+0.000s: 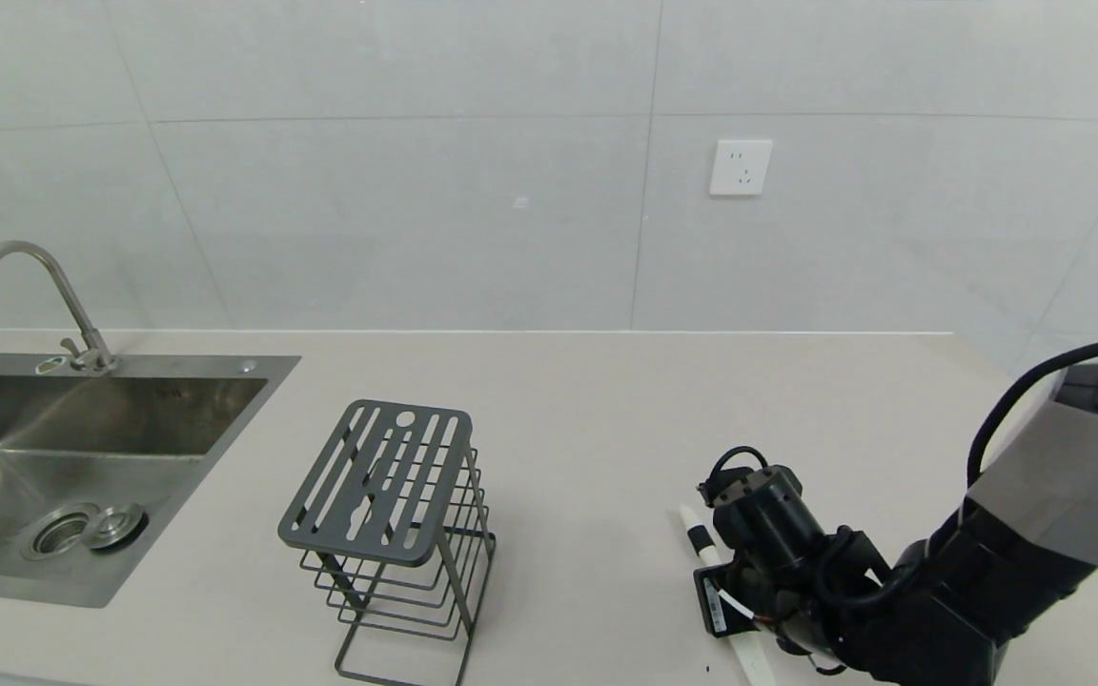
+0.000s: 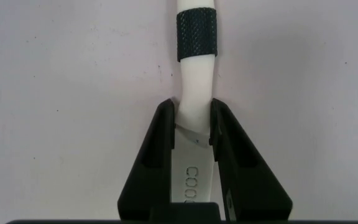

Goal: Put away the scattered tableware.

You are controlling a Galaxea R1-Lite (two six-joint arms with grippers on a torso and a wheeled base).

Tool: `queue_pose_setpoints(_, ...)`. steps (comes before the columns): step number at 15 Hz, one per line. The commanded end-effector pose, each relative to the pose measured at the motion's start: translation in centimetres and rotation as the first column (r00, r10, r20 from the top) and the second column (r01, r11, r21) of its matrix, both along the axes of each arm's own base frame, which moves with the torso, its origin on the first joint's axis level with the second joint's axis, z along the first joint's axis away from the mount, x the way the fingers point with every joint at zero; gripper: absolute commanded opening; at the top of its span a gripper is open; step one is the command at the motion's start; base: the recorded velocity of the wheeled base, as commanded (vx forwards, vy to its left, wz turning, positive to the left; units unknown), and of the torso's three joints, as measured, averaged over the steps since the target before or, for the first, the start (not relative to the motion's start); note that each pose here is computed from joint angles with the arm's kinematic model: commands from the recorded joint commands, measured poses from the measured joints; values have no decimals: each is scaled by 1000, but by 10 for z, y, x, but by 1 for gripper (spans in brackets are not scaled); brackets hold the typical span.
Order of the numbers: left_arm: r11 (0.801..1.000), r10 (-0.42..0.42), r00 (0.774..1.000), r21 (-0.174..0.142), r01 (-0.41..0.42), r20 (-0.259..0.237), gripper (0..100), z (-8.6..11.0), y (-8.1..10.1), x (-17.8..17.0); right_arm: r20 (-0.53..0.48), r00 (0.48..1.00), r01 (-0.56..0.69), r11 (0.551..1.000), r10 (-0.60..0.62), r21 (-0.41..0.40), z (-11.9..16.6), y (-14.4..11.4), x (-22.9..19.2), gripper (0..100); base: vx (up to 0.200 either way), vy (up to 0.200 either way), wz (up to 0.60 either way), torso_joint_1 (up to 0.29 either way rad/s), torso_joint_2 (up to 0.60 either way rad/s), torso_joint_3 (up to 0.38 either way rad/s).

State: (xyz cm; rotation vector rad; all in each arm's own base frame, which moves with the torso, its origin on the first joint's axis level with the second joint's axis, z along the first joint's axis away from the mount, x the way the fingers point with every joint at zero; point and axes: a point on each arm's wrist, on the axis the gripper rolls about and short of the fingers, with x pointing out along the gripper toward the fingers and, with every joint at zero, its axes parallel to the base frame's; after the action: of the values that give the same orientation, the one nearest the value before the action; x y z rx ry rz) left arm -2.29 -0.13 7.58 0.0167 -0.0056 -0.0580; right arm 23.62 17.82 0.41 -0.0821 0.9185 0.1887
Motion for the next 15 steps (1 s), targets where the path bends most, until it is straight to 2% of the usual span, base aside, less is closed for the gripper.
queue_pose_setpoints(1, 1000, 0, 1000, -1, 0, -1, 100, 0, 0, 0, 125, 991, 28, 996, -38, 84, 40, -10, 9, 0, 0, 0, 0, 0, 0, 0)
queue_pose_setpoints(2, 1000, 0, 1000, -3, 0, -1, 100, 0, 0, 0, 232, 972, -11, 990, -23, 142, 63, -16, 15, 0, 0, 0, 0, 0, 0, 0)
queue_pose_setpoints(3, 1000, 0, 1000, -4, 0, -1, 100, 0, 0, 0, 283, 959, -64, 981, 10, 181, 71, -16, 18, 0, 0, 0, 0, 0, 0, 0)
queue_pose_setpoints(5, 1000, -2, 1000, -9, 2, 1, 100, 0, 0, 0, 333, 939, -161, 965, 85, 206, 74, -14, 18, 0, 0, 0, 0, 0, 0, 0)
queue_pose_setpoints(6, 1000, -3, 1000, -13, 3, 0, 100, 0, 0, 0, 334, 927, -249, 946, 171, 206, 69, -15, 11, 0, 0, 0, 0, 0, 0, 0)
queue_pose_setpoints(7, 1000, -6, 1000, -13, 6, 0, 100, 0, 0, 0, 338, 897, -363, 910, 284, 199, 63, -16, 3, 0, 0, 0, 0, 0, 0, 0)
queue_pose_setpoints(8, 1000, -6, 1000, -13, 6, 0, 100, 0, 0, 0, 348, 876, -414, 890, 333, 192, 61, -17, 0, 0, 0, 0, 0, 0, 0, 0)
queue_pose_setpoints(9, 1000, -8, 1000, -13, 8, 0, 100, 0, 0, 0, 380, 829, -501, 847, 411, 177, 59, -20, -4, 0, 0, 0, 0, 0, 0, 0)
queue_pose_setpoints(10, 1000, -8, 1000, -12, 8, 0, 100, 0, 0, 0, 425, 763, -599, 779, 487, 183, 58, -22, -9, 0, 0, 0, 0, 0, 0, 0)
queue_pose_setpoints(13, 1000, -16, 1000, -4, 16, 1, 100, 0, 0, 0, 544, 601, -754, 640, 586, 145, 66, -18, -9, 0, 0, 0, 0, 0, 0, 0)
queue_pose_setpoints(14, 999, -34, 999, 10, 34, 6, 100, 1, -1, 0, 561, 571, -777, 615, 599, 133, 68, -17, -9, 0, 0, 0, 0, 0, 0, 0)
queue_pose_setpoints(15, 998, -51, 998, 38, 50, 25, 100, 2, -1, 0, 573, 559, -783, 609, 599, 128, 69, -17, -9, 0, 0, 0, 0, 0, 0, 0)
